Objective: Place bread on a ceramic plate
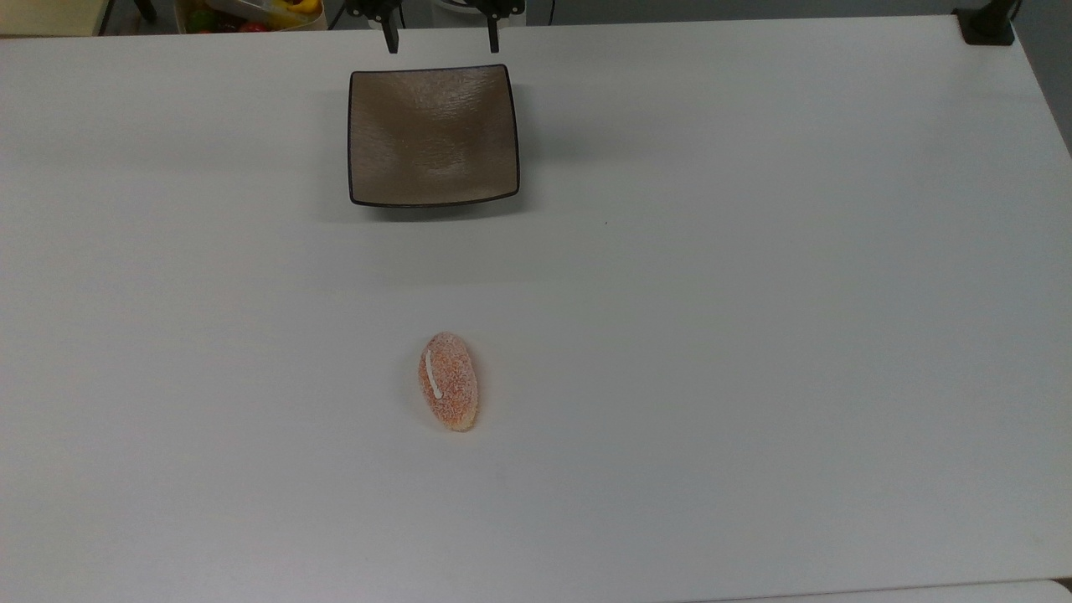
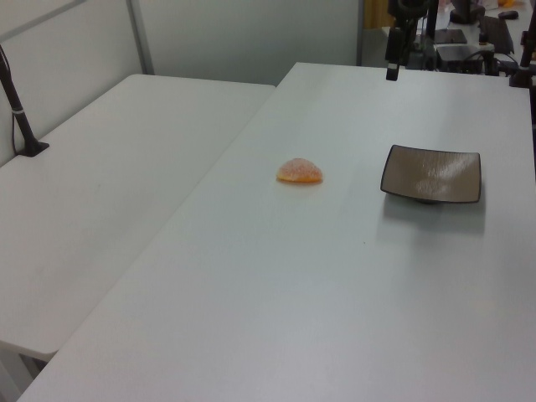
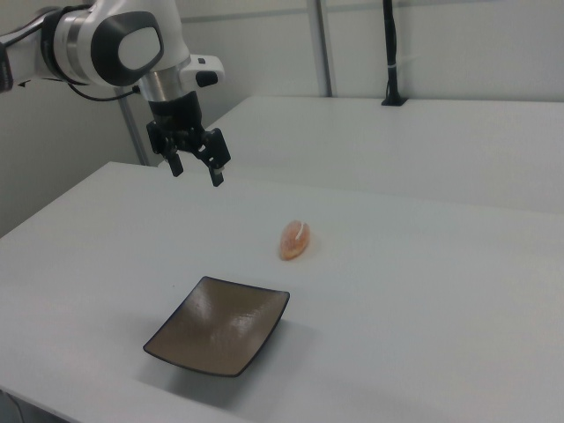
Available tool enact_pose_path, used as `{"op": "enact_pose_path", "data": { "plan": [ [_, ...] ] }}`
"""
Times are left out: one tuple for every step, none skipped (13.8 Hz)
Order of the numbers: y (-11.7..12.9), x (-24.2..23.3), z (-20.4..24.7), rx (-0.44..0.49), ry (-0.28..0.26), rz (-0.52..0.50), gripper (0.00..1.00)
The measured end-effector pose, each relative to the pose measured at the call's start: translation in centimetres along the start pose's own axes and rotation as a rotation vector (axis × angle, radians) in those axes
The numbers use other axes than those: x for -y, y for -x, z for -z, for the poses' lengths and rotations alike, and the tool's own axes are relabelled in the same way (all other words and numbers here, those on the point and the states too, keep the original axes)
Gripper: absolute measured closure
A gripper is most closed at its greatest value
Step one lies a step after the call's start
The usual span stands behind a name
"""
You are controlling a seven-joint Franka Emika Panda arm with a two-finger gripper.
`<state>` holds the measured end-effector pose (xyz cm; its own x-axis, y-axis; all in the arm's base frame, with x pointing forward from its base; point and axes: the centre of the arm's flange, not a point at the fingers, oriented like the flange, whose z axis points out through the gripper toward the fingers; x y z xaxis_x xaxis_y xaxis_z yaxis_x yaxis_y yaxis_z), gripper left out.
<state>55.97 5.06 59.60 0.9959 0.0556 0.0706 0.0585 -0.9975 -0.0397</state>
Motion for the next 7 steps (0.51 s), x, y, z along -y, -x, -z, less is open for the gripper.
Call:
{"op": "enact_pose_path", "data": {
  "plan": [
    [0.00,0.02,0.00,0.000,0.000,0.001,0.00],
    [0.00,0.04,0.00,0.000,0.000,0.002,0.00],
    [0.00,0.06,-0.01,0.000,0.000,0.003,0.00],
    [-0.01,0.10,-0.07,0.001,0.000,0.006,0.00],
    [-0.04,0.16,-0.21,0.004,-0.001,0.010,0.00],
    [-0.10,0.22,-0.42,0.008,-0.001,0.014,0.00],
    [-0.18,0.29,-0.63,0.011,-0.001,0.017,0.00]
  ]
}}
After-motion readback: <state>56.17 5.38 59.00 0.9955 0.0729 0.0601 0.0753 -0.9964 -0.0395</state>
